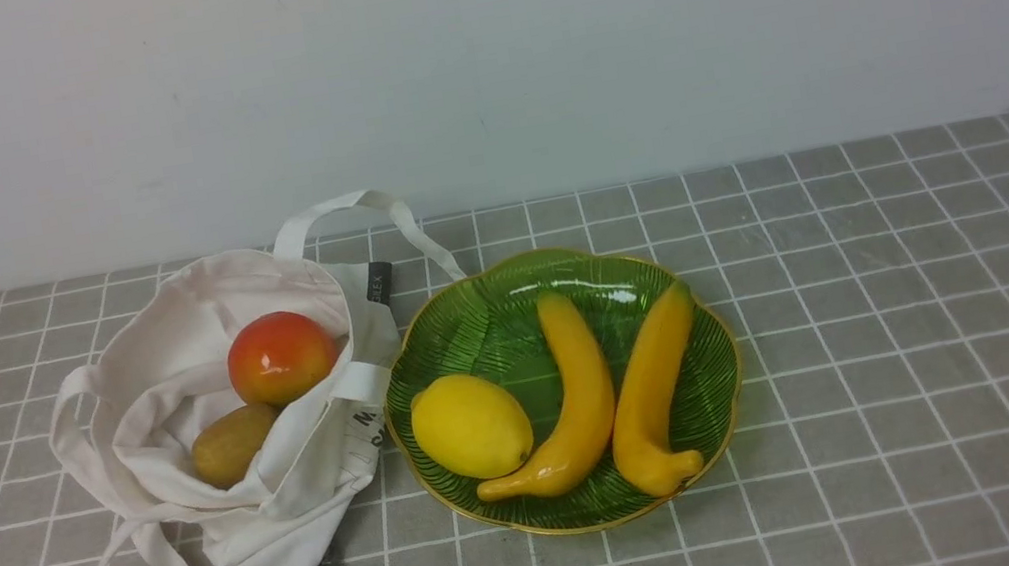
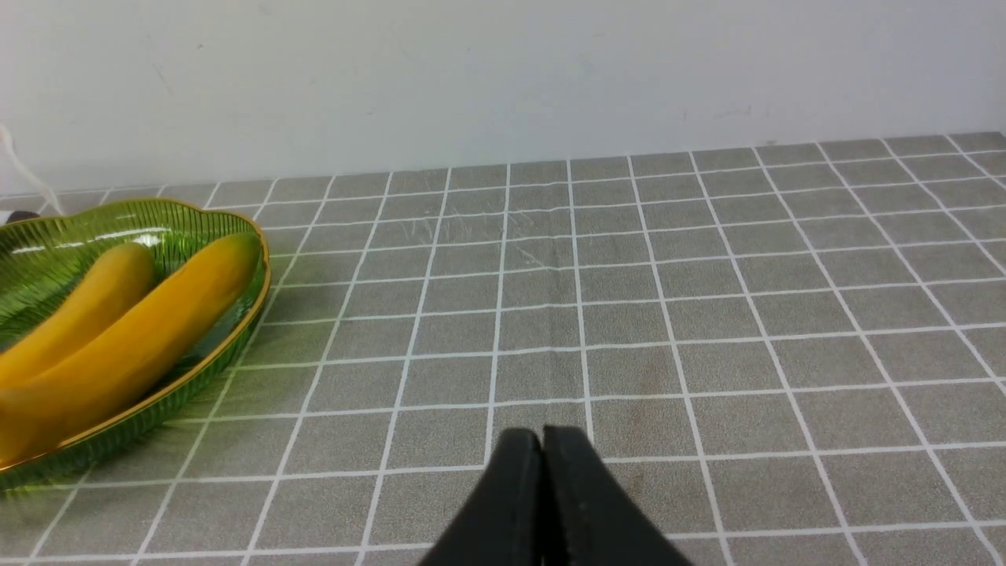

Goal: Take the fruit out of the bag on the grey coffee tablecloth and place them on the plate.
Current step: 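Reach into the cloth bag and grasp the kiwi with the left gripper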

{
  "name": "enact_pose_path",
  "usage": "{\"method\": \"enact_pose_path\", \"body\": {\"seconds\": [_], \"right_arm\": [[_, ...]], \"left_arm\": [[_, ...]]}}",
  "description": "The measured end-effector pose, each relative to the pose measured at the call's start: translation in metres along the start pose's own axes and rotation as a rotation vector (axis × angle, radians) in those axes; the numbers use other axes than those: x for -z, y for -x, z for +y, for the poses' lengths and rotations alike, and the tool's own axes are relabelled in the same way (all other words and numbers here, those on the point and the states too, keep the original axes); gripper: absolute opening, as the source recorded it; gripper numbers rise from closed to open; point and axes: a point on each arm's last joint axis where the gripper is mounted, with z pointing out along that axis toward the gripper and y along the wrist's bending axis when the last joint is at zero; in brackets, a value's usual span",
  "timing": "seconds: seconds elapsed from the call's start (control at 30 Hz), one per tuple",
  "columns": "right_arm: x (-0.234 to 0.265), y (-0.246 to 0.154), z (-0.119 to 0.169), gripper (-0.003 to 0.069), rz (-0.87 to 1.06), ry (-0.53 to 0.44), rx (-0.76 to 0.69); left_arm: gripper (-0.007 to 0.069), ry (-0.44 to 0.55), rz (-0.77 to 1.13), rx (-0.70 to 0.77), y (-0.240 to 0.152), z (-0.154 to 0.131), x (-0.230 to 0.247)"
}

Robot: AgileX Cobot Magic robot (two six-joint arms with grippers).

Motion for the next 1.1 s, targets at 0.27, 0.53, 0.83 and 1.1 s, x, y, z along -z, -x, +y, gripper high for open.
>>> {"method": "enact_pose_path", "body": {"seconds": [0.27, 0.53, 0.83, 1.1], "right_arm": [[0.000, 0.000, 0.000, -0.0014, 0.000, 0.000, 0.000], [0.000, 0.000, 0.000, -0.0014, 0.000, 0.000, 0.000], [0.000, 0.000, 0.000, -0.0014, 0.000, 0.000, 0.000], [0.000, 0.000, 0.000, -0.0014, 0.000, 0.000, 0.000]], "left_arm": [[-0.0008, -0.102, -0.029, 0.488, 0.005, -0.008, 0.000], [-0.0008, -0.318, 0.057, 1.394, 0.013, -0.023, 0.004], [-0.0008, -0.417, -0.153, 1.326, 0.056, -0.017, 0.022], [-0.0008, -0.482, -0.011, 0.766, 0.134, -0.032, 0.032]]}}
